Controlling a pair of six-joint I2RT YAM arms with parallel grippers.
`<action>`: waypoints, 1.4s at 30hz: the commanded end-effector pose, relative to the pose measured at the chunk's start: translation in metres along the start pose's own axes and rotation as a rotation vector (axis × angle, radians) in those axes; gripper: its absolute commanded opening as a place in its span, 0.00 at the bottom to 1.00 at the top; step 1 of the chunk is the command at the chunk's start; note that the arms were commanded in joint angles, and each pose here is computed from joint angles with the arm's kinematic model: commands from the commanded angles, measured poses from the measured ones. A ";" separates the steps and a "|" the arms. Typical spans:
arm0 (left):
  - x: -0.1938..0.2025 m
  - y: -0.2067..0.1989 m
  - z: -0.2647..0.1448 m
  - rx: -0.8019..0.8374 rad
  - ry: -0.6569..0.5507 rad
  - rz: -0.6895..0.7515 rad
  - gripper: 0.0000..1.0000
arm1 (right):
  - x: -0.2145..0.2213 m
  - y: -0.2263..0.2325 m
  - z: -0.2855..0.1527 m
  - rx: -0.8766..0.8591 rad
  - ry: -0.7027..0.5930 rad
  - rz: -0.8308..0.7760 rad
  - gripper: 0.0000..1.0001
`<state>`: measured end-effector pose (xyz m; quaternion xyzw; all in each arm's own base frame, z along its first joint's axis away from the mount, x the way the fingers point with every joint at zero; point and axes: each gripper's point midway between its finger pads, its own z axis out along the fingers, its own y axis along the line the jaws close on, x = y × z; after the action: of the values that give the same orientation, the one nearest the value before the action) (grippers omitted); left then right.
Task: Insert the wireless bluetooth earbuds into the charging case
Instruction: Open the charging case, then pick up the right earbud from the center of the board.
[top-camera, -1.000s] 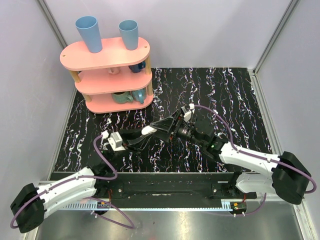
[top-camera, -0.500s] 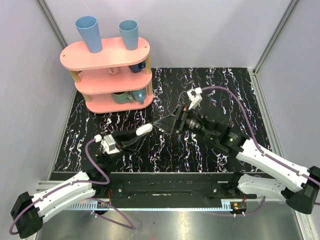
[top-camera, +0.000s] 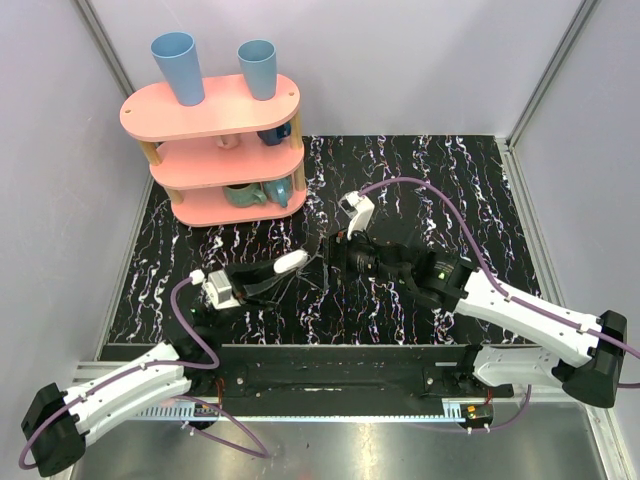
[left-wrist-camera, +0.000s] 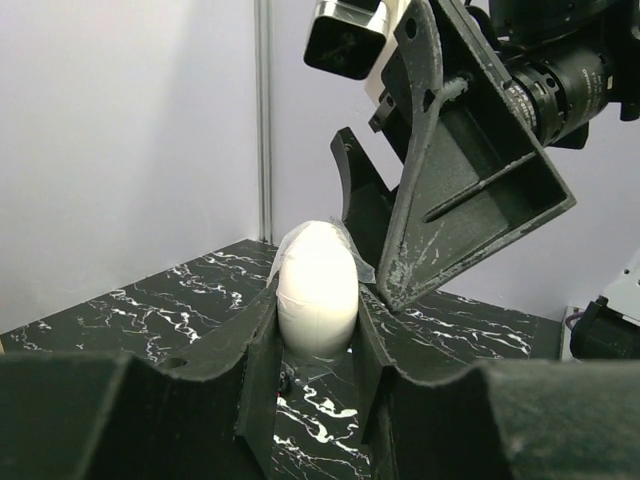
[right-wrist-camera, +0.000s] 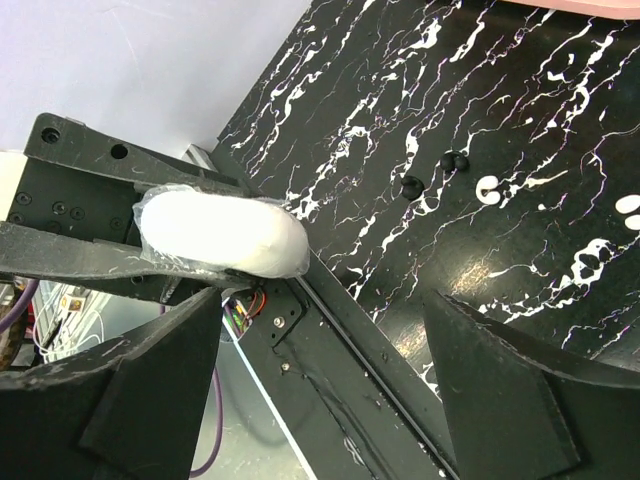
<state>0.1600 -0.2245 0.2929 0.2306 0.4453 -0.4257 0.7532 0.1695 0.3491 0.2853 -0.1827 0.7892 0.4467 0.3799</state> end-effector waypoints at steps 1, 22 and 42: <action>-0.009 -0.016 0.002 0.088 -0.035 0.003 0.00 | -0.018 0.009 -0.004 -0.017 -0.069 -0.013 0.89; -0.005 -0.038 -0.002 0.216 -0.003 0.005 0.00 | -0.036 0.007 -0.006 0.003 -0.168 0.042 0.92; 0.016 0.001 -0.015 -0.019 0.016 -0.053 0.00 | -0.062 0.048 -0.026 -0.168 -0.235 0.019 0.93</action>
<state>0.1542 -0.2311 0.2544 0.2533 0.4788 -0.4378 0.7175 0.1690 0.3568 0.3245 -0.1610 0.7410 0.5055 0.4117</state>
